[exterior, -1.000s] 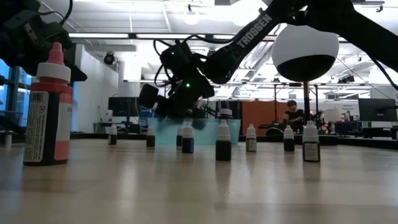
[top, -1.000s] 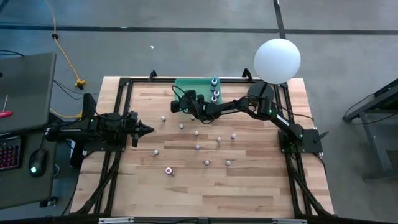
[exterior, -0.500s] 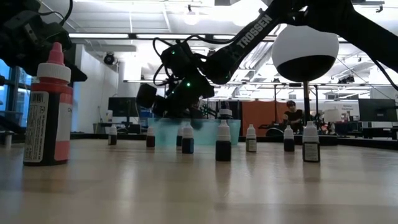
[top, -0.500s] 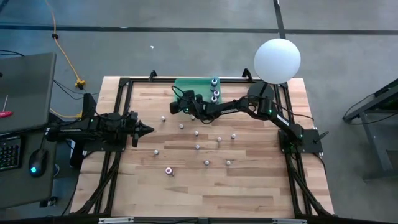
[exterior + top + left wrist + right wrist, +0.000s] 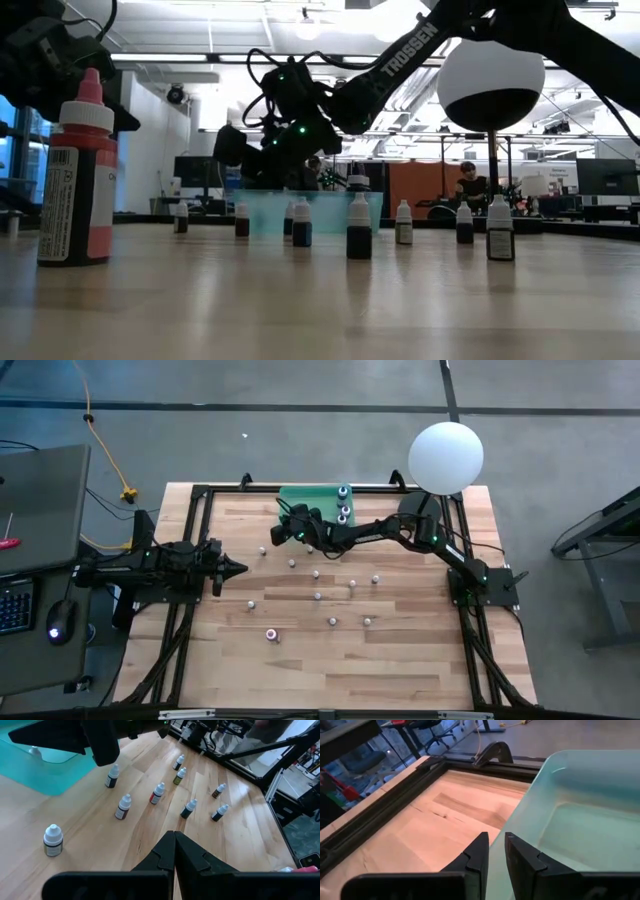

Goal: Pick & Place food coloring
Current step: Put the small orange food coloring into the bin

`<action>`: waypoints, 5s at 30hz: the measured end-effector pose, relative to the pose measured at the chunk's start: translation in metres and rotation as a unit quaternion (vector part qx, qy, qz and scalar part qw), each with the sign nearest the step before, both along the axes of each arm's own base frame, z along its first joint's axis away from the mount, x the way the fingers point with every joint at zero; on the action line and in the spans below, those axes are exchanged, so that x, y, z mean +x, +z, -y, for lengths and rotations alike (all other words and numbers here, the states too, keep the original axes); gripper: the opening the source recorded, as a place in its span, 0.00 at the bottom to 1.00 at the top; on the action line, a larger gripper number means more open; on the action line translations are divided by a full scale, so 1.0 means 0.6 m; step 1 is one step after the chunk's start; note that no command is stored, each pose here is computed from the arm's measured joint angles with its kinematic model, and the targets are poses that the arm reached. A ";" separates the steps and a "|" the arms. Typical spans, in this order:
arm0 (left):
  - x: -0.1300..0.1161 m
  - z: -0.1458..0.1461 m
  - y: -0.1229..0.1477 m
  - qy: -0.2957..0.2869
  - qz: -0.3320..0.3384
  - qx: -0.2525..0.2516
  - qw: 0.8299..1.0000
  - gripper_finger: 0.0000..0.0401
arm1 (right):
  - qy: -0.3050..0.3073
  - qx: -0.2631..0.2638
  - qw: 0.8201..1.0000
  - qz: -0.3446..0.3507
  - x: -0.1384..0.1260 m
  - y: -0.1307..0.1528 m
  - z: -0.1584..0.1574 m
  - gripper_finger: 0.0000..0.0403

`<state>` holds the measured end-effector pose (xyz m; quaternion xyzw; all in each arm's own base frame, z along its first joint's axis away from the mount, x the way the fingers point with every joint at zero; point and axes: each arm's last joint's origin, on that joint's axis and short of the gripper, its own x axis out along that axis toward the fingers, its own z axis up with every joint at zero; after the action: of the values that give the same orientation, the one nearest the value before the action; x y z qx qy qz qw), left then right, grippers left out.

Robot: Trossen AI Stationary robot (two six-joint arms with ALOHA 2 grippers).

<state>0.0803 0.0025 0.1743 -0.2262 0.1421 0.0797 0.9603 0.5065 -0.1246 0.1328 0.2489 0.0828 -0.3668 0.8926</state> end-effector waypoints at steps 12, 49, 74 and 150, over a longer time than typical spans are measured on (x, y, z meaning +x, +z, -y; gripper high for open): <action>0.000 0.000 0.000 0.000 0.000 0.000 1.000 0.00 | 0.010 -0.084 0.996 -0.023 -0.008 0.069 0.000 0.14; 0.000 0.000 0.000 0.000 0.000 0.000 1.000 0.00 | 0.398 -0.041 0.866 -0.301 -0.387 0.445 -0.267 0.14; 0.000 0.000 0.000 0.000 0.000 0.000 1.000 0.00 | 0.096 0.210 0.857 -0.460 -0.334 0.308 -0.277 0.26; 0.000 0.000 0.000 0.000 0.000 0.000 1.000 0.00 | 0.080 0.394 0.836 -0.373 -0.372 0.061 -0.151 0.28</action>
<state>0.0803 0.0026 0.1743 -0.2263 0.1420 0.0799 0.9603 0.2835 -0.0339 0.1696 0.4164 0.5663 -0.2957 0.6469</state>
